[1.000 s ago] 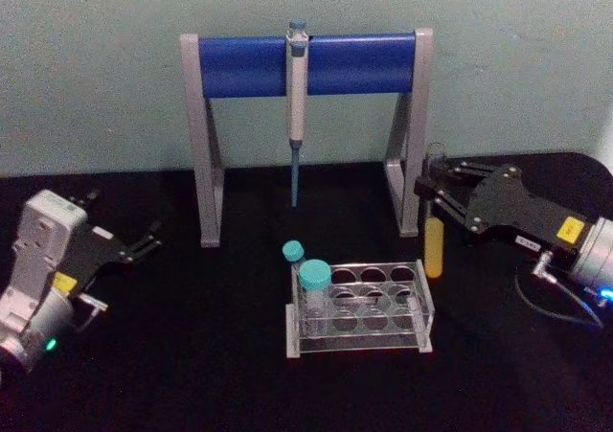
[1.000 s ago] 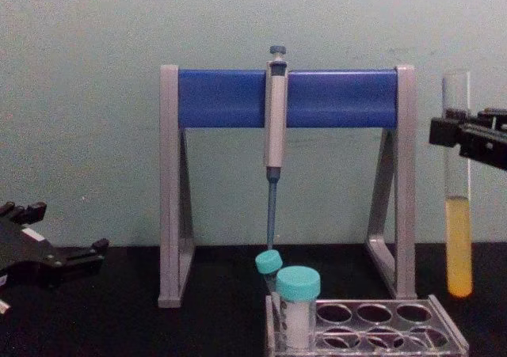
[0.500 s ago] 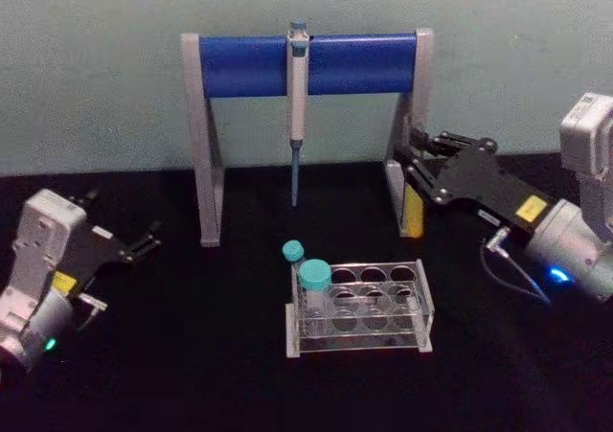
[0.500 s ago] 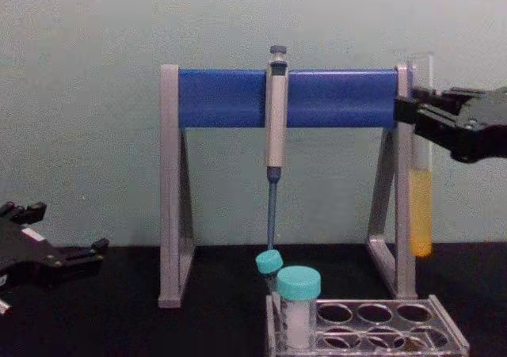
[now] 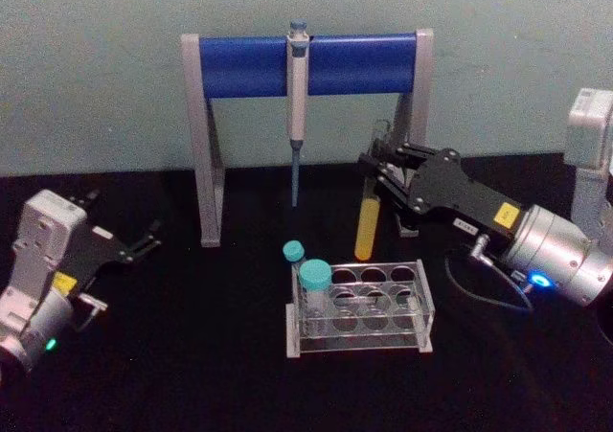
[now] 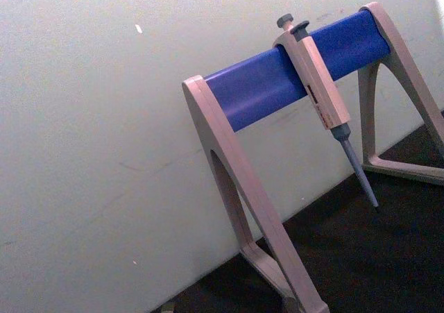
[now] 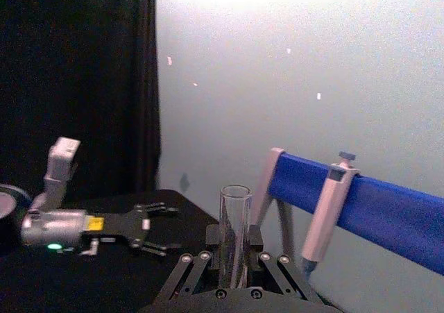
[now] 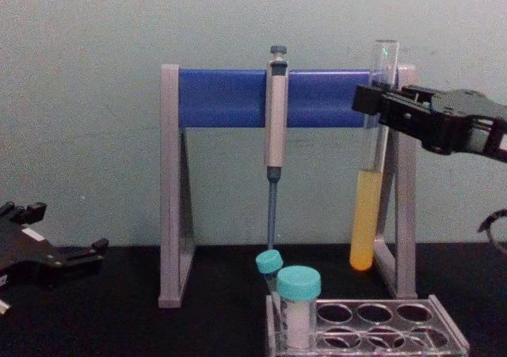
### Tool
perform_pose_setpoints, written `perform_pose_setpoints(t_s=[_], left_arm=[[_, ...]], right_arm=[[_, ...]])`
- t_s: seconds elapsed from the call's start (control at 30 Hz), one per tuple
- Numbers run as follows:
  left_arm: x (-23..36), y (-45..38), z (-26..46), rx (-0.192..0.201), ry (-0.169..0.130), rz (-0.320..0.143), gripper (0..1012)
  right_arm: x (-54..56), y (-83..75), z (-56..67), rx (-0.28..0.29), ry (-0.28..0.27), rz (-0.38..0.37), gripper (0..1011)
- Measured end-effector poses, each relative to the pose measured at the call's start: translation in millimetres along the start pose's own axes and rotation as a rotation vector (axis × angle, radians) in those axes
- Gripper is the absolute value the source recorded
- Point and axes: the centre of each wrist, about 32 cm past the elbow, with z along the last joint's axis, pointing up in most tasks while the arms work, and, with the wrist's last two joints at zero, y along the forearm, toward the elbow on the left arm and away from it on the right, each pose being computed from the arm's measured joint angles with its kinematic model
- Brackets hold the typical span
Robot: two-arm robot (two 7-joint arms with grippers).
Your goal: Pick up the test tube from the test tube rack, shake it, then place it back into the test tube rack.
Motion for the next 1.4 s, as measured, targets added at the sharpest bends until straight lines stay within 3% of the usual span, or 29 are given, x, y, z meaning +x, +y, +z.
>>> perform_pose_setpoints(t_s=[0.13, 0.37, 0.9, 1.4], left_arm=[[0.0, 0.0, 0.0, 0.0, 0.0, 0.0, 1001], [0.0, 0.0, 0.0, 0.0, 0.0, 0.0, 1001], [0.0, 0.0, 0.0, 0.0, 0.0, 0.0, 1001], [0.0, 0.0, 0.0, 0.0, 0.0, 0.0, 1001]], right_arm=[[1.8, -6.7, -0.7, 0.001, 0.022, 0.026, 232], [2.9, -18.9, -1.8, -0.013, -0.004, 0.007, 232], [-0.1, -10.3, -16.8, -0.034, -0.042, -0.031, 232], [1.0, -7.0, -27.8, -0.052, -0.032, -0.054, 232]])
